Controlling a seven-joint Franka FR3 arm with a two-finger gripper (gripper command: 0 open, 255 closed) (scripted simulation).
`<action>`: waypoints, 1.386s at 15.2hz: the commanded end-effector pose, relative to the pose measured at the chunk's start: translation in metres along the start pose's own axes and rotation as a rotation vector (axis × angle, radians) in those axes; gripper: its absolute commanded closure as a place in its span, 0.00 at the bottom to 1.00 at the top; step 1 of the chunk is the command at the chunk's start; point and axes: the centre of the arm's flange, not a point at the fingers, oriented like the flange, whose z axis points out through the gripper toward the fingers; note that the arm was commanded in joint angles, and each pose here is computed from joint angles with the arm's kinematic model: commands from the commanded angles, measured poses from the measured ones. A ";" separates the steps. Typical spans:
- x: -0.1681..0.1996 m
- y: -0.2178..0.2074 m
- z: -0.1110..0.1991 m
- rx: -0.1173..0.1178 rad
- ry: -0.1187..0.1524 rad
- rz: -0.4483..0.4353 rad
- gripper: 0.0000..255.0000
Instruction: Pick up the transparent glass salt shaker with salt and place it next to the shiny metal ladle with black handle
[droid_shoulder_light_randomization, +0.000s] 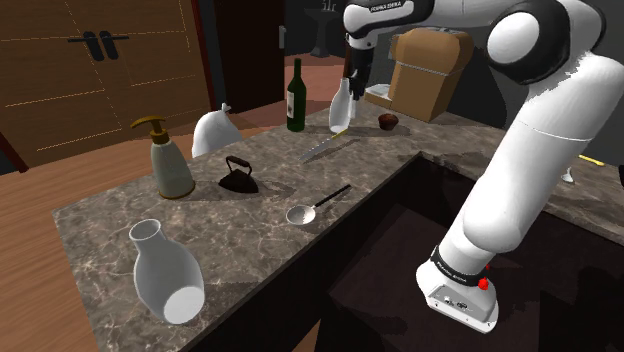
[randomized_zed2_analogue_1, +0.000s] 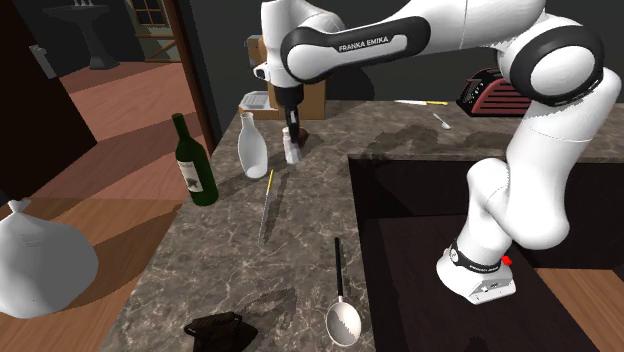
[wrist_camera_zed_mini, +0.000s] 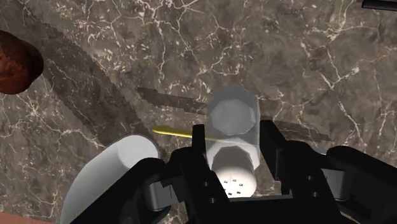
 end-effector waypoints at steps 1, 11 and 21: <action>0.000 -0.026 -0.004 -0.001 0.000 0.002 1.00; 0.015 -0.156 -0.021 -0.001 0.000 0.002 1.00; 0.027 -0.261 -0.025 -0.001 0.000 0.002 1.00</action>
